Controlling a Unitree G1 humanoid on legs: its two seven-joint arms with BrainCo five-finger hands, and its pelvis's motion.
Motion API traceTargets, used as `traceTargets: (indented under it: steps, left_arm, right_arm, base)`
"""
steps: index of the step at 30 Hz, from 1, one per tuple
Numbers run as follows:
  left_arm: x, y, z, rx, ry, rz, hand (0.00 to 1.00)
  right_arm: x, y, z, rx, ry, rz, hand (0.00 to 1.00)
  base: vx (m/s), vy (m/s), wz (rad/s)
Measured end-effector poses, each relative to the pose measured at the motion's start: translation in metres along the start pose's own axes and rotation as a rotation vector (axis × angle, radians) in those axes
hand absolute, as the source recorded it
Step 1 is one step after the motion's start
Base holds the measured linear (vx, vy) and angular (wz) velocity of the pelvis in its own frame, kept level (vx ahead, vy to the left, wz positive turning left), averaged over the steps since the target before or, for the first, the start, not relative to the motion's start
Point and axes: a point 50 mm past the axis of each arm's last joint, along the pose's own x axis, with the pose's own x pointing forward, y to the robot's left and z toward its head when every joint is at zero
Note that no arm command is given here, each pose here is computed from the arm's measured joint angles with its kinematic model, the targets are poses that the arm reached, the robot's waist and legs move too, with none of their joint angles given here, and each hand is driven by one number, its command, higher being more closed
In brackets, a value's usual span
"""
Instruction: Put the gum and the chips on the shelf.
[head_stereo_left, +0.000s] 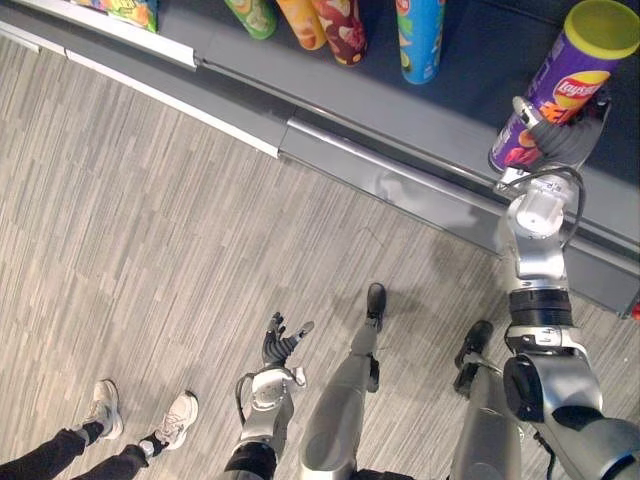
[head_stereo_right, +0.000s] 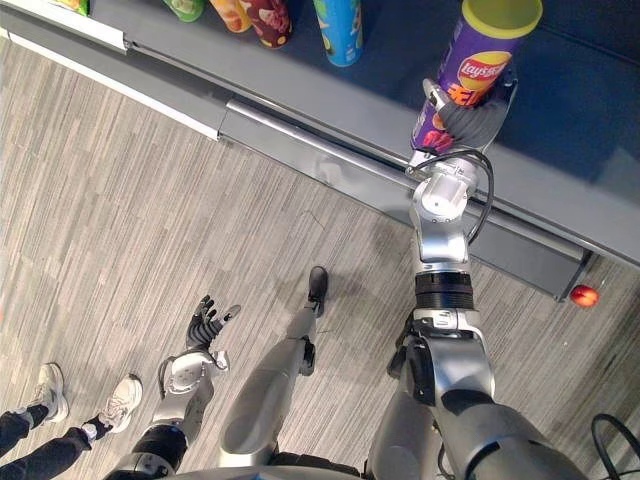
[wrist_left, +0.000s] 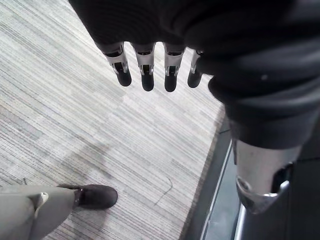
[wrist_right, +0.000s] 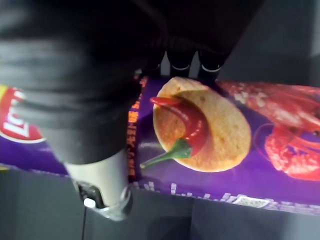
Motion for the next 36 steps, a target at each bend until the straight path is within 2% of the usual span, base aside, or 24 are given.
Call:
traceTargets:
  steps: [10,21,26,36]
  left_arm:
    - [0.004,-0.003,0.007,-0.035,-0.018,0.024,0.0]
    - [0.004,-0.013,0.021,-0.093,-0.074,0.007,0.0]
    - [0.003,-0.018,0.028,-0.149,-0.097,-0.002,0.0]
    - [0.001,-0.024,0.033,-0.18,-0.116,-0.022,0.0]
  right_arm:
    - [0.004,-0.011,0.008,0.029,-0.026,-0.096,1.0]
    - [0.016,-0.027,0.045,0.13,-0.15,-0.243,1.0]
    - [0.023,-0.026,0.067,0.179,-0.22,-0.253,1.0]
    - [0.025,-0.023,0.071,0.196,-0.226,-0.246,1.0]
  base:
    - [-0.02,-0.057,0.01]
    - [0.01,-0.056,0.02]
    - [0.0,-0.054,0.04]
    - [0.0,-0.057,0.03]
